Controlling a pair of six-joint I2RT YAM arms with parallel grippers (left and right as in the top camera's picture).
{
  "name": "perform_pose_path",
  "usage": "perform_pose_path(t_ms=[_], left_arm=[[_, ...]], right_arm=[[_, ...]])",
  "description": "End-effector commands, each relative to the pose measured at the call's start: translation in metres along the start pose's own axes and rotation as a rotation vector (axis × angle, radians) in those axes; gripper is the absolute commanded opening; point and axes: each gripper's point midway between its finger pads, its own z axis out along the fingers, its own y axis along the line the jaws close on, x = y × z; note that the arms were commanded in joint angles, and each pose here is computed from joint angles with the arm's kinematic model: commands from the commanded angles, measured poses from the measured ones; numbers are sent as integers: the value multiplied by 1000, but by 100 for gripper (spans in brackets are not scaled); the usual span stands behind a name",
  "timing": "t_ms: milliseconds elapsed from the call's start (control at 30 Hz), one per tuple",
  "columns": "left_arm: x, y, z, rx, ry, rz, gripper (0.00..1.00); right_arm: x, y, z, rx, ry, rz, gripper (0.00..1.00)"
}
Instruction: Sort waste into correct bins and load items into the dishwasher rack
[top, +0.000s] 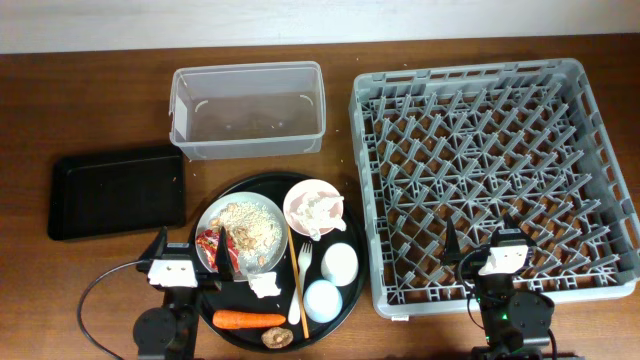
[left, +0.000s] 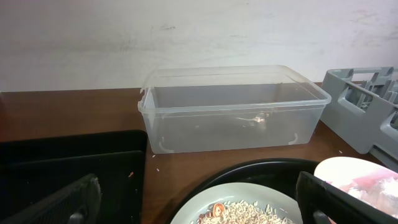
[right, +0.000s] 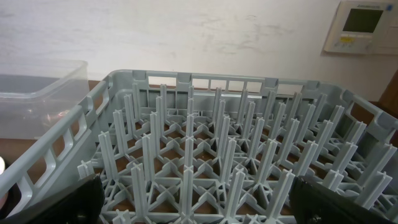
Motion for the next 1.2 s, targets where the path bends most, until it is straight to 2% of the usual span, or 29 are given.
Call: perform_pose_path(t_ms=[0, 567, 667, 733, 900, 1000, 1167], left_arm=[[3, 0, 0, -2, 3, 16, 99], [3, 0, 0, -1, 5, 16, 99], [3, 0, 0, -4, 7, 15, 99], [2, -8, 0, 45, 2, -9, 99], [-22, -15, -13, 82, 56, -14, 99], [-53, -17, -15, 96, 138, -23, 99], [-79, -32, 5, 179, 412, -55, 99]], right_arm=[[2, 3, 0, -11, 0, -8, 98], [2, 3, 0, -13, 0, -4, 98], [0, 3, 0, -16, 1, 144, 98], [-4, 12, -4, -66, 23, 168, 98], [-34, 14, -33, -88, 157, 185, 98], [-44, 14, -46, -87, 312, 191, 99], [-57, 14, -46, -84, 549, 201, 98]])
